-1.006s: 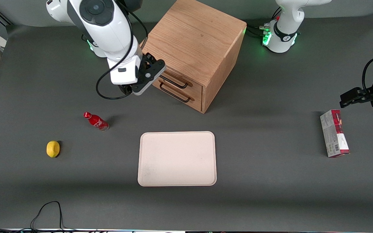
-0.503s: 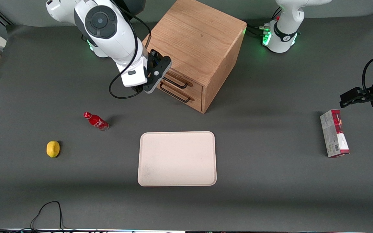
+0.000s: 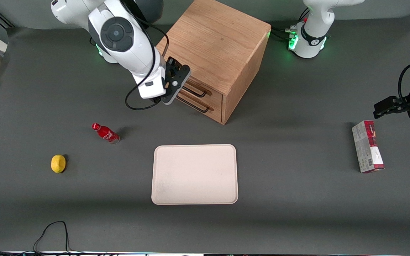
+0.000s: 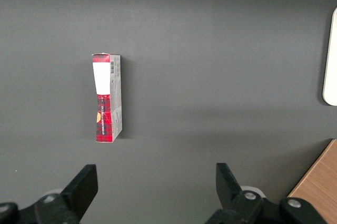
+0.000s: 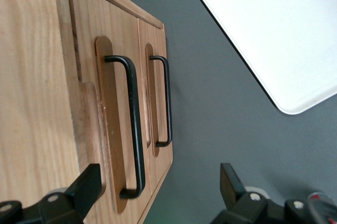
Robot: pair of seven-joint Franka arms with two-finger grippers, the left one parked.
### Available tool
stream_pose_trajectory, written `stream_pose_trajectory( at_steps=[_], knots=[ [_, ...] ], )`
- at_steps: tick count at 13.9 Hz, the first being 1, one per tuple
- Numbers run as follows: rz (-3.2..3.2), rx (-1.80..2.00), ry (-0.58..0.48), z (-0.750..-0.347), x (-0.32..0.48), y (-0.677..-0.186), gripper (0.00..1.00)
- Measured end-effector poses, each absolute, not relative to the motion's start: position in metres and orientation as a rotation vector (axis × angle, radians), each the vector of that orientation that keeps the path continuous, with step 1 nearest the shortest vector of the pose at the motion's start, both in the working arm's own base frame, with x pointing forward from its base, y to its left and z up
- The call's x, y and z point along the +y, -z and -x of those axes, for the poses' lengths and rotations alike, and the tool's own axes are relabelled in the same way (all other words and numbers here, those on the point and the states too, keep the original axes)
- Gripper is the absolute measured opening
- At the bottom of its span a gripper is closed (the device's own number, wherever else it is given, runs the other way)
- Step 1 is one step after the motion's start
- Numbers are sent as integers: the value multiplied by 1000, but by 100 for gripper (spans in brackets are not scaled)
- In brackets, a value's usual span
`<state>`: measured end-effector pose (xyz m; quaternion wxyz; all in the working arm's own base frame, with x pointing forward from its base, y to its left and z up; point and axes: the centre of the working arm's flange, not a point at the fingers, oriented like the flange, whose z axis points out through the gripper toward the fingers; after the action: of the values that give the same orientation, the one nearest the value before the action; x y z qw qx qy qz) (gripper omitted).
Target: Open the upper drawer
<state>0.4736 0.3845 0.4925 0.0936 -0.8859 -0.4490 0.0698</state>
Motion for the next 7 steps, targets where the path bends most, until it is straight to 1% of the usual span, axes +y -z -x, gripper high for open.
stream_pose_trajectory(
  at_steps=[3,7],
  knots=[
    [2620,-1357,-194,-463,397,-474,100],
    [2632,-1341,-186,-463,394,-453,100]
  ],
)
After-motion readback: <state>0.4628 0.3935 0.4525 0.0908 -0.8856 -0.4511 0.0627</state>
